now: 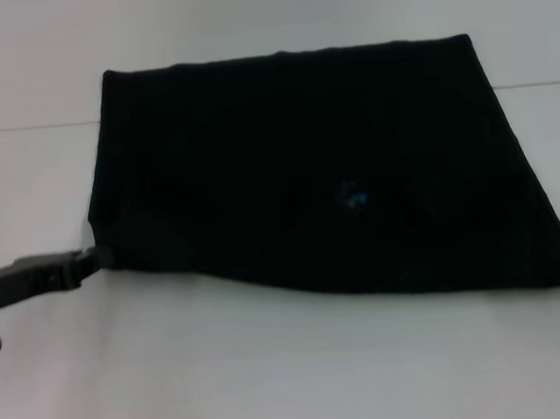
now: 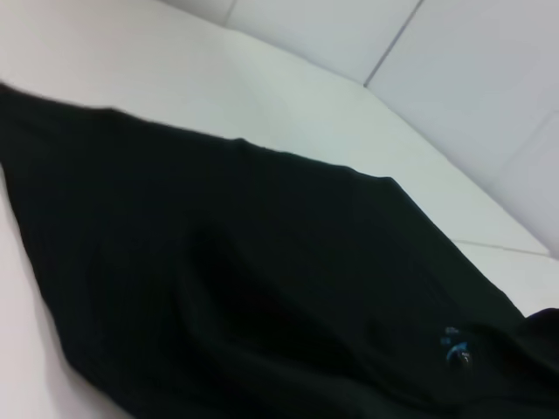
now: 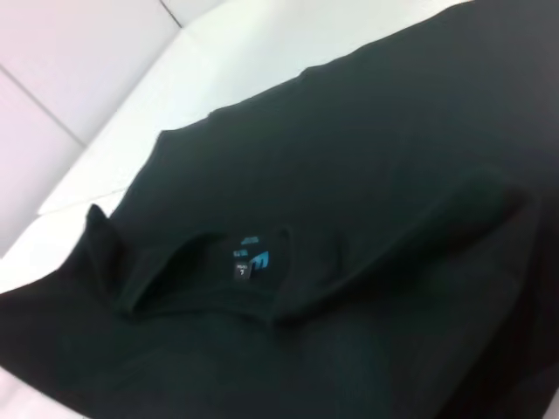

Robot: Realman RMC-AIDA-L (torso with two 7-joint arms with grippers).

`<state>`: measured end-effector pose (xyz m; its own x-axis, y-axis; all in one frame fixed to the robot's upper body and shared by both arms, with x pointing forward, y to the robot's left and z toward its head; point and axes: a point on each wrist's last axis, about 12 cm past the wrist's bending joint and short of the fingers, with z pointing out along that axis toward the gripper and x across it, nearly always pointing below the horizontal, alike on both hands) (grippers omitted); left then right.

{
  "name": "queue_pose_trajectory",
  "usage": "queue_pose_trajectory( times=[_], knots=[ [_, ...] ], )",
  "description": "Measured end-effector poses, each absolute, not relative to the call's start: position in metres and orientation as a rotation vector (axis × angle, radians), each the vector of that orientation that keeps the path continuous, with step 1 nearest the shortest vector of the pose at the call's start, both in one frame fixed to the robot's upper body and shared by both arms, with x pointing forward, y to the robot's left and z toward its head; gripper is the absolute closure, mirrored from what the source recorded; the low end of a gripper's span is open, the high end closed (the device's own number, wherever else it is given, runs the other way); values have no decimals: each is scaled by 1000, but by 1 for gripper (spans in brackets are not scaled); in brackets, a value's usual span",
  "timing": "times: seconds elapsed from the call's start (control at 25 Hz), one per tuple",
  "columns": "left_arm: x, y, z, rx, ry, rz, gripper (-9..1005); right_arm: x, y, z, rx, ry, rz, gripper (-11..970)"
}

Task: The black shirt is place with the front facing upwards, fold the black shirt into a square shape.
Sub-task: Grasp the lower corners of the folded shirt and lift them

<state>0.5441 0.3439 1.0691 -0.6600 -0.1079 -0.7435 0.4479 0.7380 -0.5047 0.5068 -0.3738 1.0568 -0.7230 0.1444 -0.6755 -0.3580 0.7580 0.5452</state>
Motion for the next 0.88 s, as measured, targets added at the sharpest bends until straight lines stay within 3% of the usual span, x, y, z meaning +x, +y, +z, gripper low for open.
queue_pose_trajectory(
  times=[0.44,0.88],
  knots=[
    [481,353,1056,387,2210,-1113,989,429,-386,1047,-206,2121,993,957],
    [453,350,1052,454,2226,-1252,989,380,-392,1037,-193,2131,1025,956]
  ],
)
